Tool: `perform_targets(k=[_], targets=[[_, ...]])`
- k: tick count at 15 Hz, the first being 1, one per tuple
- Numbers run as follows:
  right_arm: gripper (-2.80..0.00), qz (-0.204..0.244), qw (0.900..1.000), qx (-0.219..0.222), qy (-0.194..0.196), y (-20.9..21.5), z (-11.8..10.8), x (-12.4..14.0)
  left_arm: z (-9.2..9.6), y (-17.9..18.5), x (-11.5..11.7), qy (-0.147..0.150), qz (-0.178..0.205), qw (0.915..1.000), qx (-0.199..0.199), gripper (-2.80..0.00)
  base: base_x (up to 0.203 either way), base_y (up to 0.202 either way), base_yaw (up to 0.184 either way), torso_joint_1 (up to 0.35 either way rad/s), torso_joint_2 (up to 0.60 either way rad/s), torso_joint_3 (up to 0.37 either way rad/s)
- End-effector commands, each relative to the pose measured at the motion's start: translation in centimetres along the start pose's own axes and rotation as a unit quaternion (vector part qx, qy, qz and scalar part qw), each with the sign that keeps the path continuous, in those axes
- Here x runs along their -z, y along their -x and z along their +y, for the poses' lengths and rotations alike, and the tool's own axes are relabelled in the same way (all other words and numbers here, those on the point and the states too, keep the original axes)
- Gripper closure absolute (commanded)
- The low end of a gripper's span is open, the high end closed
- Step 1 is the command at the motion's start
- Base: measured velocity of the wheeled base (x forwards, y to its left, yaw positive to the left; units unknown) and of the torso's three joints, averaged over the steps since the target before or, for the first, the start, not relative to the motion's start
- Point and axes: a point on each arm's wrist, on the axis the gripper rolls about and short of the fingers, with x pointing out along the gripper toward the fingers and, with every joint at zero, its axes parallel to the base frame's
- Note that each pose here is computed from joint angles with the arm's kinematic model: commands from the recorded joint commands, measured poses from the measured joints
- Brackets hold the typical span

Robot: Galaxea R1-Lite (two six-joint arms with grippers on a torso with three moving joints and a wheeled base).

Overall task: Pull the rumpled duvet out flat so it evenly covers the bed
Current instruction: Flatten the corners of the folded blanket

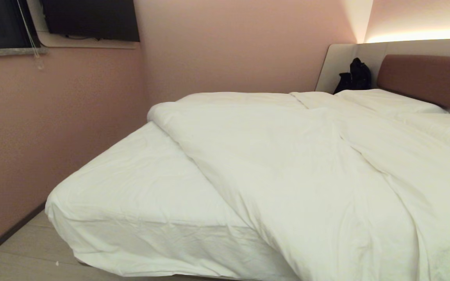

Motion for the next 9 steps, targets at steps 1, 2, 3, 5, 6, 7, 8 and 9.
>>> perform_targets(k=[1,2,3,5,6,7,8,9], targets=[[-2.8,0.001,1.0,-0.007,0.003,-0.1,0.2,0.1,0.0,0.0,0.0,0.0,0.0,1.0,0.0,0.0,0.0,0.0,0.0,0.0,0.0,0.0],[-2.8,0.0,1.0,-0.006,0.004,0.3,0.3,0.1,0.0,0.0,0.0,0.0,0.0,1.0,0.0,0.0,0.0,0.0,0.0,0.0,0.0,0.0],[-2.8,-0.002,1.0,-0.004,0.005,1.1,0.3,0.1,0.0,0.0,0.0,0.0,0.0,1.0,0.0,0.0,0.0,0.0,0.0,0.0,0.0,0.0],[-2.8,-0.005,1.0,-0.001,0.008,2.9,0.0,0.3,0.0,0.0,0.0,0.0,0.0,1.0,0.0,0.0,0.0,0.0,0.0,0.0,0.0,0.0],[-2.8,-0.009,1.0,0.0,0.009,3.8,0.0,0.3,0.0,0.0,0.0,0.0,0.0,1.0,0.0,0.0,0.0,0.0,0.0,0.0,0.0,0.0],[-2.8,-0.027,1.0,-0.001,0.013,5.5,0.2,0.1,0.0,0.0,0.0,0.0,0.0,1.0,0.0,0.0,0.0,0.0,0.0,0.0,0.0,0.0],[-2.8,-0.049,0.999,-0.009,0.018,7.1,0.5,-0.2,0.0,0.0,0.0,0.0,0.0,1.0,0.0,0.0,0.0,0.0,0.0,0.0,0.0,0.0],[-2.8,-0.075,0.997,-0.02,0.025,8.8,1.0,-0.5,0.0,0.0,0.0,0.0,0.0,1.0,0.0,0.0,0.0,0.0,0.0,0.0,0.0,0.0]])
